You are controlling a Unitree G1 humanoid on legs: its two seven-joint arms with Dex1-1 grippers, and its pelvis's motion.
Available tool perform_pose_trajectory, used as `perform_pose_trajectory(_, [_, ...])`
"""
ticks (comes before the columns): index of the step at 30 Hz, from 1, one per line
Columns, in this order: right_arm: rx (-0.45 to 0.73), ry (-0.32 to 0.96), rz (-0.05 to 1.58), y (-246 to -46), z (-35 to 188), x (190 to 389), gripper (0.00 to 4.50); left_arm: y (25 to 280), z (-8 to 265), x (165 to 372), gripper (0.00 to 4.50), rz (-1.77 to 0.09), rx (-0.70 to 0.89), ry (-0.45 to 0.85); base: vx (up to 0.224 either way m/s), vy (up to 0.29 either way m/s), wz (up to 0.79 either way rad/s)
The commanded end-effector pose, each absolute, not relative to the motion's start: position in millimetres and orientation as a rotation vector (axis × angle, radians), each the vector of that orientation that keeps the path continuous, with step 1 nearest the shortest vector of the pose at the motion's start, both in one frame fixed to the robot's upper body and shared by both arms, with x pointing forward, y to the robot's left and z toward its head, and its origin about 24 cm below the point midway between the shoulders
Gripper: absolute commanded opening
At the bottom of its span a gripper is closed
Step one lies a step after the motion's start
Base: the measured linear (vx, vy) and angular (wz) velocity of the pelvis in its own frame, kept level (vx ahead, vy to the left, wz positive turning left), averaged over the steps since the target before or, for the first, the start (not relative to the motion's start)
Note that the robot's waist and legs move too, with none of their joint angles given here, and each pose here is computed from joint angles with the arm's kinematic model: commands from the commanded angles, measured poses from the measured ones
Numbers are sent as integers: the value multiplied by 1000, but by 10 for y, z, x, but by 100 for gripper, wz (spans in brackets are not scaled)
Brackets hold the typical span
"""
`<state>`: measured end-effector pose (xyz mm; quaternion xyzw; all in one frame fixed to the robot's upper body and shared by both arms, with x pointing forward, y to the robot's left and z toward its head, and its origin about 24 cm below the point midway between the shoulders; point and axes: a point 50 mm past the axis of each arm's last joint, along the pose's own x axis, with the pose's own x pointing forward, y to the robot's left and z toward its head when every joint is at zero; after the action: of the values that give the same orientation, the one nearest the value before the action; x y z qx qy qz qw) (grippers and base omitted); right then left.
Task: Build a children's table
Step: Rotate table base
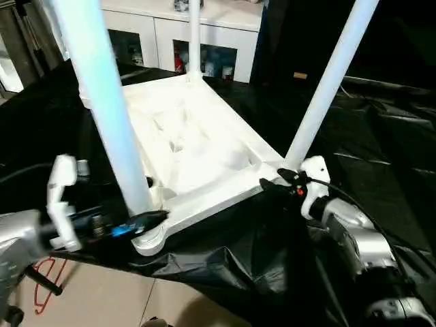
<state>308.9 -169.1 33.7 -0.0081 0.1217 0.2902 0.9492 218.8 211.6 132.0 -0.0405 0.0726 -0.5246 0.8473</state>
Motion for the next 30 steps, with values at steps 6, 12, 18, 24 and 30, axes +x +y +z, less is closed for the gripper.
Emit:
perform_pose_trajectory(6, [-60, 254, 481, -1809, 421, 3131, 327, 1809, 1286, 2366, 448, -1157, -129, 137, 0, 0, 0])
perform_pose_trajectory(12, [-6, 142, 298, -1947, 598, 3204, 327, 1620, 1259, 2458, 448, -1189, -152, 131, 0, 0, 0])
perform_pose_trajectory(18, [-38, 249, 240, -2045, 479, 3197, 327, 1514, 1255, 2486, 448, -1220, -162, 109, 0, 0, 0])
perform_pose_trajectory(24, [-44, 347, 384, -1769, 275, 3208, 327, 1334, 1284, 2452, 448, -1308, -197, 108, 0, 0, 0])
perform_pose_trajectory(30, [-28, 349, 439, -1583, 281, 3291, 327, 1180, 1289, 2450, 448, -1376, -221, 126, 0, 0, 0])
